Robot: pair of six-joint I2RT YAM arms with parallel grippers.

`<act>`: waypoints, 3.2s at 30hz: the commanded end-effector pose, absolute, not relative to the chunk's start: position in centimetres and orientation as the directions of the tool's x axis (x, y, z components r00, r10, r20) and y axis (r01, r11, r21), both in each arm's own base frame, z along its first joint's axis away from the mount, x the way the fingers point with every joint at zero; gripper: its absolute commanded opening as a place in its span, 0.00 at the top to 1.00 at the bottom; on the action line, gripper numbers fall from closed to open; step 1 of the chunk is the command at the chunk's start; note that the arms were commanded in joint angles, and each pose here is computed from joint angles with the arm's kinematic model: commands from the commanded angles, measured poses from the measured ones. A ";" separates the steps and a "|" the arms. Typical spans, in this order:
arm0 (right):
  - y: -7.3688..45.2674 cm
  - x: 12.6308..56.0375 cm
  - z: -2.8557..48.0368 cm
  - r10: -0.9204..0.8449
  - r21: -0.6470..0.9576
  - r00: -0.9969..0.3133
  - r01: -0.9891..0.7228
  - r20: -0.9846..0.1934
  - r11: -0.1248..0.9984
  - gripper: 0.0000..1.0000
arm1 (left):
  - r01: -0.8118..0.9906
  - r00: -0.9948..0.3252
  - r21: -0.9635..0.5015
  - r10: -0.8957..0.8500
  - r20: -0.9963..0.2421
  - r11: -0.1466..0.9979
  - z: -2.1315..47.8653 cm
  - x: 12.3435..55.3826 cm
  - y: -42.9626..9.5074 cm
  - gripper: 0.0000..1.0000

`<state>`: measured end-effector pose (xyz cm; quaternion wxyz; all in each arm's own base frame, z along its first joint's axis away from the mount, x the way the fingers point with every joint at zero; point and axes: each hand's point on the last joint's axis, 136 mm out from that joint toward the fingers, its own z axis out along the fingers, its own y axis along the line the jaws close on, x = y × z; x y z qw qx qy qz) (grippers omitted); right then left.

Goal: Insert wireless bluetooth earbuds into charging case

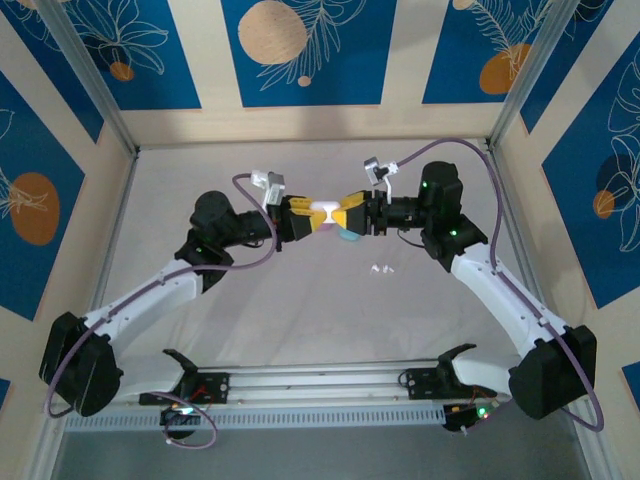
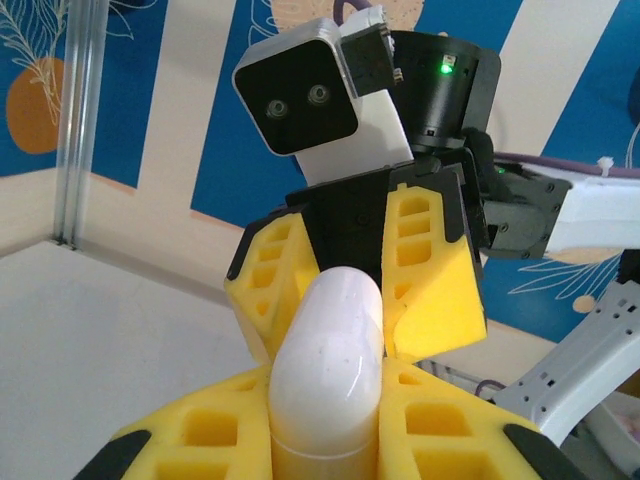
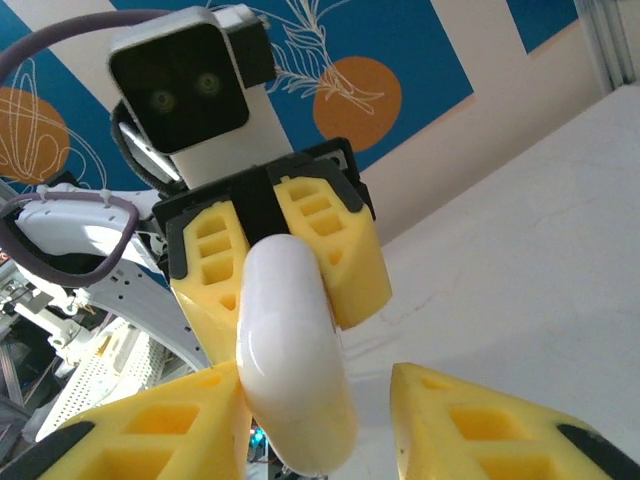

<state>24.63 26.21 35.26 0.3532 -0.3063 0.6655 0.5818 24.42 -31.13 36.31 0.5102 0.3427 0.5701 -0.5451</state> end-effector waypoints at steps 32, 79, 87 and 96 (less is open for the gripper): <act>26.5 23.9 35.4 -0.076 0.403 -0.414 -0.906 -0.907 0.131 0.66 | 0.993 -0.040 -0.053 -0.117 -0.992 0.105 38.0 20.3 -31.7 0.82; 26.7 21.8 36.5 -0.082 0.227 -0.229 -0.973 -0.970 0.033 0.85 | 0.995 -0.071 -0.079 -0.121 -0.990 0.062 37.9 20.4 -32.4 0.62; 26.7 21.7 36.4 -0.086 0.216 -0.218 -0.976 -0.972 0.031 0.85 | 0.995 -0.075 -0.083 -0.142 -0.987 0.053 38.3 20.2 -32.3 0.62; 26.7 21.8 36.3 -0.084 0.198 -0.202 -0.979 -0.976 0.050 0.82 | 0.994 -0.086 -0.094 -0.133 -0.987 0.052 38.1 20.5 -32.6 0.73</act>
